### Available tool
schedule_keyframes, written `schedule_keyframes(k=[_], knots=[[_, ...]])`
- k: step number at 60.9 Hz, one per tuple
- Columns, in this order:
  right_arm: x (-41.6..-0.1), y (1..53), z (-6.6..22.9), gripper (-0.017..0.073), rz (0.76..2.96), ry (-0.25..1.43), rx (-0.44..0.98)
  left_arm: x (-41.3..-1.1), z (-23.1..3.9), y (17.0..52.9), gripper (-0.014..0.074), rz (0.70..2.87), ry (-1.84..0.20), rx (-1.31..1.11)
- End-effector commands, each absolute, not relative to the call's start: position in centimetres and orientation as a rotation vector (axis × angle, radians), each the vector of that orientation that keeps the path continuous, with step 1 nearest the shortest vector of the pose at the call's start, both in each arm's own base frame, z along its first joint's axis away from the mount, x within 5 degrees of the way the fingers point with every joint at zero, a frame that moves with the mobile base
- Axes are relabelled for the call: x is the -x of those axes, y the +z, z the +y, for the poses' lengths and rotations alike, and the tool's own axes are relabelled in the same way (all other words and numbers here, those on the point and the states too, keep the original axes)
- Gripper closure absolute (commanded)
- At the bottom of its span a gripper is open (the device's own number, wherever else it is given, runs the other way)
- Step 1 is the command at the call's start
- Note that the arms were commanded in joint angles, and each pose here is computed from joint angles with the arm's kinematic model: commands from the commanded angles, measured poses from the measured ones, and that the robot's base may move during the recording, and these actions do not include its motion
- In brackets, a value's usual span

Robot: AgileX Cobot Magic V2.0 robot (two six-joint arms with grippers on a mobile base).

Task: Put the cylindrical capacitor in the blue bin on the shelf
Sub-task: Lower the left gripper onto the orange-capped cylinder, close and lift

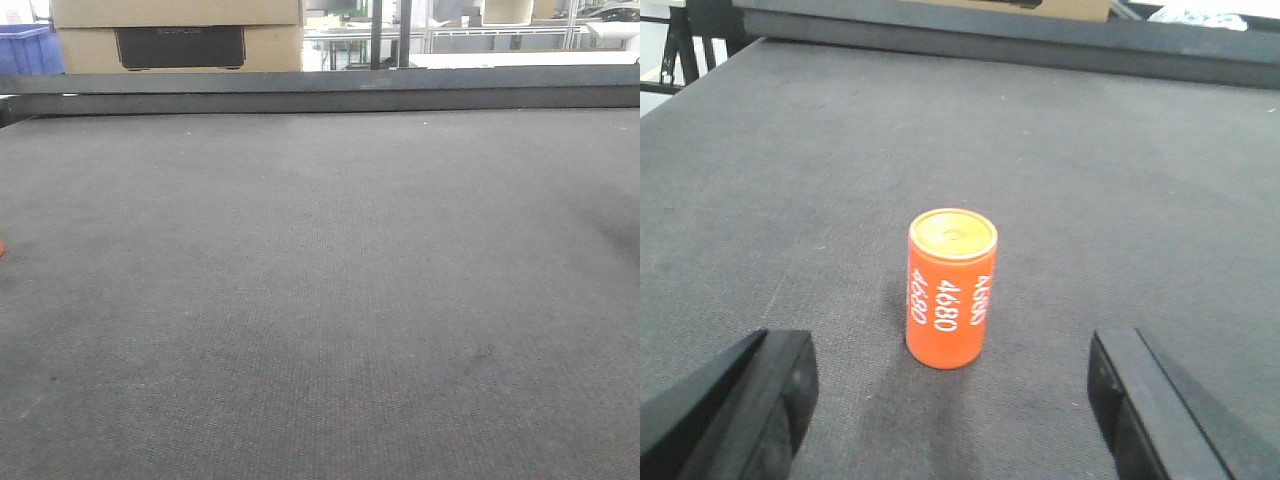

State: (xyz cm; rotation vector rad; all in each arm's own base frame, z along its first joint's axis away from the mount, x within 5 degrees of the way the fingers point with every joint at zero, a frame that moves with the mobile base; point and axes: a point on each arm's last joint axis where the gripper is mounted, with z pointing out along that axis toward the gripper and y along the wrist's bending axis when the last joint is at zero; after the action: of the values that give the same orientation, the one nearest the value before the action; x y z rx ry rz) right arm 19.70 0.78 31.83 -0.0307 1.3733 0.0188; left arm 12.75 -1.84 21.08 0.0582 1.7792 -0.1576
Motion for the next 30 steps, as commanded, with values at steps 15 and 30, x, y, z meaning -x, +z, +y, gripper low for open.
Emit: schedule_keyframes(k=[15,30], knots=[[-18.2,32.8,0.7,0.069,1.362,0.016,0.038,-18.1,-2.7,17.9,0.0136,1.855,-0.151,-0.064],[-18.3,32.7,0.7,0.069,1.373,0.016,0.038,-23.3,-3.5,17.0,0.0136,1.92,-0.145,-0.067]])
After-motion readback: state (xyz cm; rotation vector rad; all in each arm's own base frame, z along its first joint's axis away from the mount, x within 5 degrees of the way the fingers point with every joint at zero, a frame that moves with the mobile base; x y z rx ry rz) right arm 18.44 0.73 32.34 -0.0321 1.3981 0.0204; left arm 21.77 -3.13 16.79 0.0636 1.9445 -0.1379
